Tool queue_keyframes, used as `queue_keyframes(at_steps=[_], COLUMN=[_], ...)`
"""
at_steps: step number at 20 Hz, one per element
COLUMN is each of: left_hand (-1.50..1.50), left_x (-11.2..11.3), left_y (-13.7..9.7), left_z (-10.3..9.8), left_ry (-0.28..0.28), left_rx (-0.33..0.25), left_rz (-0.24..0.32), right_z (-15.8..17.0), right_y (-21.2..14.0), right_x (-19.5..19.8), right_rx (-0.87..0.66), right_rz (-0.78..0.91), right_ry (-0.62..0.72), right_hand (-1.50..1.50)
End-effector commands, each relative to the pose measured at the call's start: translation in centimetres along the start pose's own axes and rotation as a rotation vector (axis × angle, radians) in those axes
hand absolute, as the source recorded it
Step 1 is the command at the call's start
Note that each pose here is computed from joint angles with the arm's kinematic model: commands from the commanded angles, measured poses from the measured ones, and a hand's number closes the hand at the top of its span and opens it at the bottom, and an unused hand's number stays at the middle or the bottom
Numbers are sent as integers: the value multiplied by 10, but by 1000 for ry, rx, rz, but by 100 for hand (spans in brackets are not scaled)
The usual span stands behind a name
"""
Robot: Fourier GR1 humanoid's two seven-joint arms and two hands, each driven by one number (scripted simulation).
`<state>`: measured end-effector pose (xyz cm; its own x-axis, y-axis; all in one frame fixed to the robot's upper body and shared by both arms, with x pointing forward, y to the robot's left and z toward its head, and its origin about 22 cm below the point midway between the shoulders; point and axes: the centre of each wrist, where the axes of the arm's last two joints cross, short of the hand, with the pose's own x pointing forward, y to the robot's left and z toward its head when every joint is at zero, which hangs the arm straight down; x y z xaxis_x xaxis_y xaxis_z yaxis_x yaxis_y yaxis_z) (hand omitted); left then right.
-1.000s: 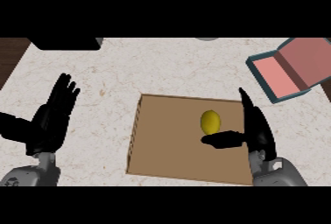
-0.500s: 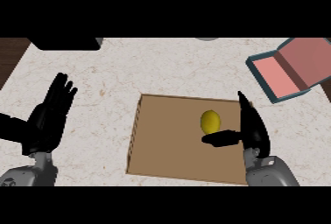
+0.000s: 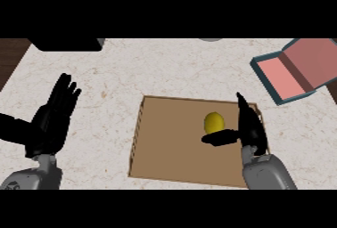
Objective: Pick the lemon from the tray and place it in the cardboard box
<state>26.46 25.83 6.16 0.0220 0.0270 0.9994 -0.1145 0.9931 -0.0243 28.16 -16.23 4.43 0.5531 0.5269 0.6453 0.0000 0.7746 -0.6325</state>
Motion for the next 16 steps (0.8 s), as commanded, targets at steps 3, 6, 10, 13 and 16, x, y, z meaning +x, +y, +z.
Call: queue_keyframes(at_steps=[3,6,10,13,16], left_hand=[0,0,0,0,0], left_x=[4,-11,-8,-8,-13], left_y=[8,14,-8,0,8], left_z=[-3,0,4,-12,2], left_ry=[-7,-3,-9,-2,2], left_rx=[7,13,8,30,19], left_rz=[22,-4,8,-1,5], right_z=[-14,-9,0,-10,-27], right_y=[32,11,17,25,17], right_x=[-15,-13,-19,-13,-21], right_rx=[20,19,34,39,30], right_rz=[9,-5,30,24,26], right_ry=[-2,14,8,22,3], right_hand=[-150,-150,-150,-150,-150])
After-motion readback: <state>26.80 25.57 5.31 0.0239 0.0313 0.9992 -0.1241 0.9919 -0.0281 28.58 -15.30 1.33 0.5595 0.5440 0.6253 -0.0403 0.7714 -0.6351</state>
